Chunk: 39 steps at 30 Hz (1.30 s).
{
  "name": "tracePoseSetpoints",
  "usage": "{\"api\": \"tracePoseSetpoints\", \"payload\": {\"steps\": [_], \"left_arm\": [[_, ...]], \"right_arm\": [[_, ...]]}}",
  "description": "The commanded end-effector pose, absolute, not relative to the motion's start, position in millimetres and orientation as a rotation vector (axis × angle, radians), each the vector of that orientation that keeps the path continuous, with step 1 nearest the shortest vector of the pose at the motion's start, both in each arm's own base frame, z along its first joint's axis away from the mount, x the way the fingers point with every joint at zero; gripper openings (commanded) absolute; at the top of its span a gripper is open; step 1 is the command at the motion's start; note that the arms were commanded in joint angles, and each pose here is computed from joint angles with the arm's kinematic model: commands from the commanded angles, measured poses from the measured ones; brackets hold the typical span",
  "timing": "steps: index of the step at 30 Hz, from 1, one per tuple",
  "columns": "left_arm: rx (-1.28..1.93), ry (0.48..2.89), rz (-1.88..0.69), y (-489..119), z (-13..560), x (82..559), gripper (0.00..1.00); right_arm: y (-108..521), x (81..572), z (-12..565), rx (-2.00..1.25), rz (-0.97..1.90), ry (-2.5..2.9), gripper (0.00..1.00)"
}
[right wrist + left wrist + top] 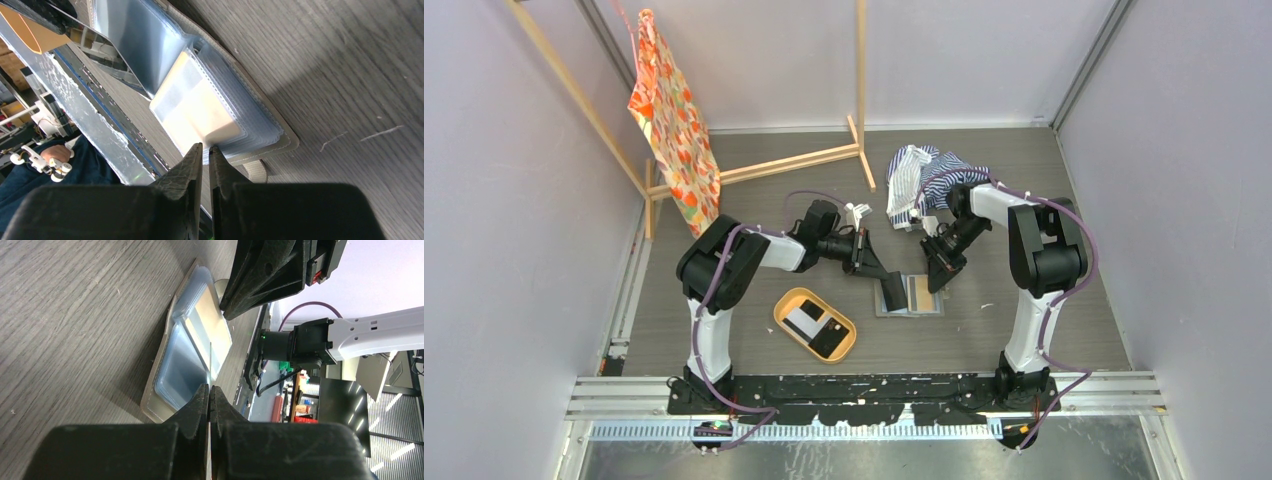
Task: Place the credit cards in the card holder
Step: Insert the credit card into the card holder.
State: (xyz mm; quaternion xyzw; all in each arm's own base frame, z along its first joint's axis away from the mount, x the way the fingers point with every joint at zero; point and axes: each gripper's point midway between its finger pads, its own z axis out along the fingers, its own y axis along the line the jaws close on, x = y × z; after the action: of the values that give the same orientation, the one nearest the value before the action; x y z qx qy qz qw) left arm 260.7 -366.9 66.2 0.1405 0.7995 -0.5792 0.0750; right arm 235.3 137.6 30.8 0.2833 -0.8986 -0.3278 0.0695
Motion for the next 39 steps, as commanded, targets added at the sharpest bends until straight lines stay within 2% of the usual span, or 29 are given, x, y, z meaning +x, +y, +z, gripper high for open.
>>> {"api": "tracePoseSetpoints", "payload": {"steps": [1, 17, 31, 39], "left_arm": [[0.492, 2.31, -1.775, -370.0, 88.9, 260.3, 0.0], [0.47, 2.338, -1.772, -376.2, 81.2, 261.4, 0.0], [0.431, 2.431, -1.654, -372.9, 58.6, 261.1, 0.0], [0.373, 2.4, -1.607, -376.5, 55.2, 269.3, 0.0]], "right_arm": [[141.2, 241.1, 32.6, 0.882, -0.98, -2.713, 0.15], [141.5, 241.0, 32.6, 0.887, -0.975, -2.712, 0.15], [141.8, 240.9, 34.1, 0.887, -0.979, -2.714, 0.15], [142.0, 241.3, 34.9, 0.888, -0.983, -2.716, 0.15]]}}
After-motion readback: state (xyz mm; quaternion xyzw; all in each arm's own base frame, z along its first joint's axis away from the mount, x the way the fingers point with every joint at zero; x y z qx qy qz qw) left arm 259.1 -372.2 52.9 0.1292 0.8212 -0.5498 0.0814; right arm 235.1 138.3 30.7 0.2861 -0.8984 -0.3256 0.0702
